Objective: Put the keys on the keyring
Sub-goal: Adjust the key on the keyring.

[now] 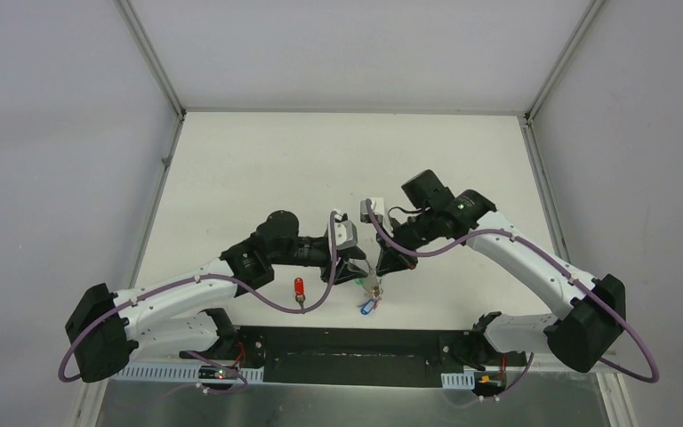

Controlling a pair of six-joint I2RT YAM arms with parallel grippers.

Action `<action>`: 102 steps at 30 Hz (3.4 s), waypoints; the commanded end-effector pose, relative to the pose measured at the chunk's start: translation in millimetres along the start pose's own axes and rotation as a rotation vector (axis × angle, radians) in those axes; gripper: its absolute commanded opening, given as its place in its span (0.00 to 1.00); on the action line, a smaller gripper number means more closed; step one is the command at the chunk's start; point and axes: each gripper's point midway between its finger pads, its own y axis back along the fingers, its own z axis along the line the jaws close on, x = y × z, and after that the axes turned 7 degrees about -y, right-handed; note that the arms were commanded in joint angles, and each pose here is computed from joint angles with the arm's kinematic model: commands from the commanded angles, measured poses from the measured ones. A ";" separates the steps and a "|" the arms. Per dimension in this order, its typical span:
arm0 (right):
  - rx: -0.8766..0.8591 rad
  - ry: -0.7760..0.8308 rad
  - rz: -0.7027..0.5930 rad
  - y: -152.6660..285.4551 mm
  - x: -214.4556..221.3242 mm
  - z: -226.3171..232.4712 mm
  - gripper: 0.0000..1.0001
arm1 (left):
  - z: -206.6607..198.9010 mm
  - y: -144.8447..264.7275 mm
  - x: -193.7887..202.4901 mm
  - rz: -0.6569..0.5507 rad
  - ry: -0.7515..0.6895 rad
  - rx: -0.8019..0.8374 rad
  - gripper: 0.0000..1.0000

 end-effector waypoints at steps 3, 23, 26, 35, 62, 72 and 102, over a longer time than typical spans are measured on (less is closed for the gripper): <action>-0.031 0.080 -0.108 3.9 -19.1 12.6 0.00 | -11.0 -8.7 -15.4 -0.075 -0.036 0.045 0.42; -0.038 0.095 -0.153 3.4 -26.2 14.6 0.00 | -18.2 -15.8 -5.8 -0.042 -0.030 0.069 0.00; -0.033 0.091 -0.151 3.2 -26.3 13.6 0.00 | -17.8 -14.4 -6.3 -0.040 -0.029 0.062 0.00; 0.076 0.143 -0.229 13.2 -35.6 6.2 0.61 | -9.7 -4.3 -17.6 -0.068 -0.026 -0.013 0.00; -0.104 0.421 -0.513 24.5 -63.2 54.4 0.39 | -20.0 37.7 -64.8 -0.297 -0.156 -0.070 0.00; -0.165 0.415 -0.494 14.8 -60.4 52.7 0.29 | -19.5 38.1 -70.5 -0.311 -0.167 -0.070 0.00; -0.107 0.256 -0.379 -16.5 -35.6 13.4 0.04 | -17.0 38.8 -83.6 -0.335 -0.193 -0.075 0.00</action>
